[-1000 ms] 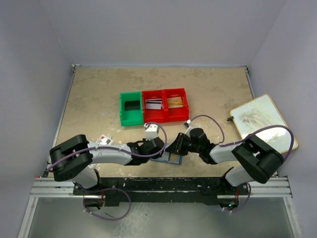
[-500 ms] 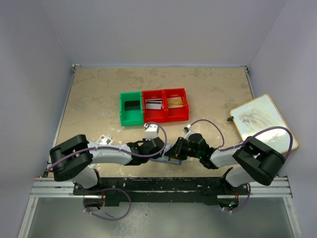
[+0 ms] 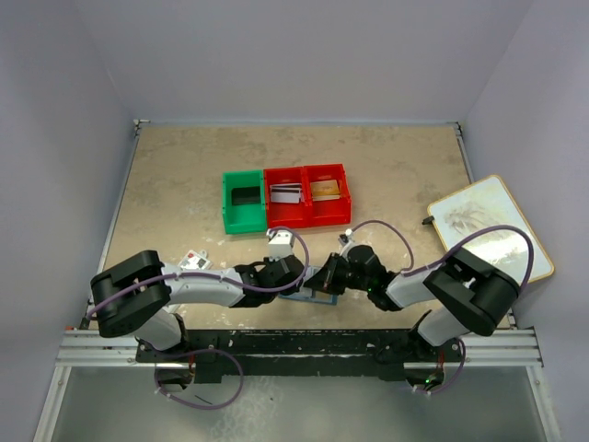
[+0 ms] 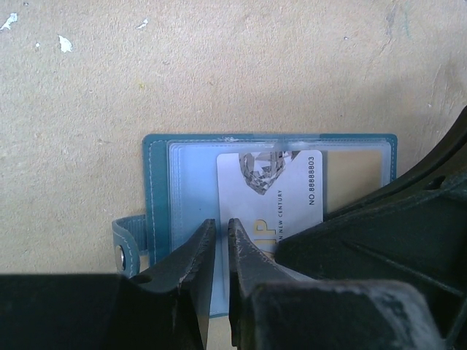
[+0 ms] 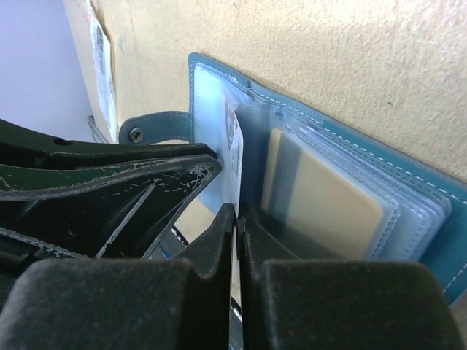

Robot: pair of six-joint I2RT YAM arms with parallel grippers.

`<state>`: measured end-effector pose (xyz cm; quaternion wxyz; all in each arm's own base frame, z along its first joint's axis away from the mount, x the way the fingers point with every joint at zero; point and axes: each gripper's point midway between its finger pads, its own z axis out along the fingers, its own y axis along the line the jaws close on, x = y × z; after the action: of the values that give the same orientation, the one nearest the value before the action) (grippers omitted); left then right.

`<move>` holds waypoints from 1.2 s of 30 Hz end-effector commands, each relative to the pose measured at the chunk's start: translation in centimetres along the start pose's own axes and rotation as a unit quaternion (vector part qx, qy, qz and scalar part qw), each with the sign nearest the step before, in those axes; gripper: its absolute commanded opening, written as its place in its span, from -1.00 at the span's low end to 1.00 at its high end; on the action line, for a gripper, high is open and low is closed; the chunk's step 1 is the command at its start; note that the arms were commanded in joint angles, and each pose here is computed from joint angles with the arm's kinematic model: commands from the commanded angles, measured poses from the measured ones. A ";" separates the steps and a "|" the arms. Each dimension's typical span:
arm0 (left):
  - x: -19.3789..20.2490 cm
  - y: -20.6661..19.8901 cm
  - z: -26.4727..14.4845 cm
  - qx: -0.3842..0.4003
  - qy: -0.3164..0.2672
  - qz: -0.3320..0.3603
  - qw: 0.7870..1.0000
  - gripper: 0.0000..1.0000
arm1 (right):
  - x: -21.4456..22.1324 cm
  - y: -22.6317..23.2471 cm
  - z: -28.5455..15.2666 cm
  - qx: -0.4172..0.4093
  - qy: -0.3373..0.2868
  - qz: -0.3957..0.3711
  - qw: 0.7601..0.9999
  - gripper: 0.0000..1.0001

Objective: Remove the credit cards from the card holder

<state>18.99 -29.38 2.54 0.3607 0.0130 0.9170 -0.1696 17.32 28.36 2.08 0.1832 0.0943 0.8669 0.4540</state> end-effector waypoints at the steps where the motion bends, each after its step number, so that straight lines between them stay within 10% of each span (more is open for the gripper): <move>1: 0.3 0.7 -0.4 -0.005 0.003 -0.003 1.000 -0.81 | -1.4 1.2 0.0 -0.015 -0.021 -0.013 1.000 -1.00; 27: -1.6 0.4 -2.6 0.020 -0.026 -0.014 0.999 -0.73 | -6.6 4.2 -5.4 -0.043 -0.132 -0.197 0.971 -1.00; 36: -5.8 2.2 -6.5 0.021 -0.072 0.019 0.997 0.07 | -8.9 7.8 -8.3 -0.086 -0.213 -0.332 0.915 -1.00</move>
<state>18.41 -27.16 8.30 0.3988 0.0140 0.8908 -0.2175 21.02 24.16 12.23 0.4290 -0.0624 0.7902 0.4333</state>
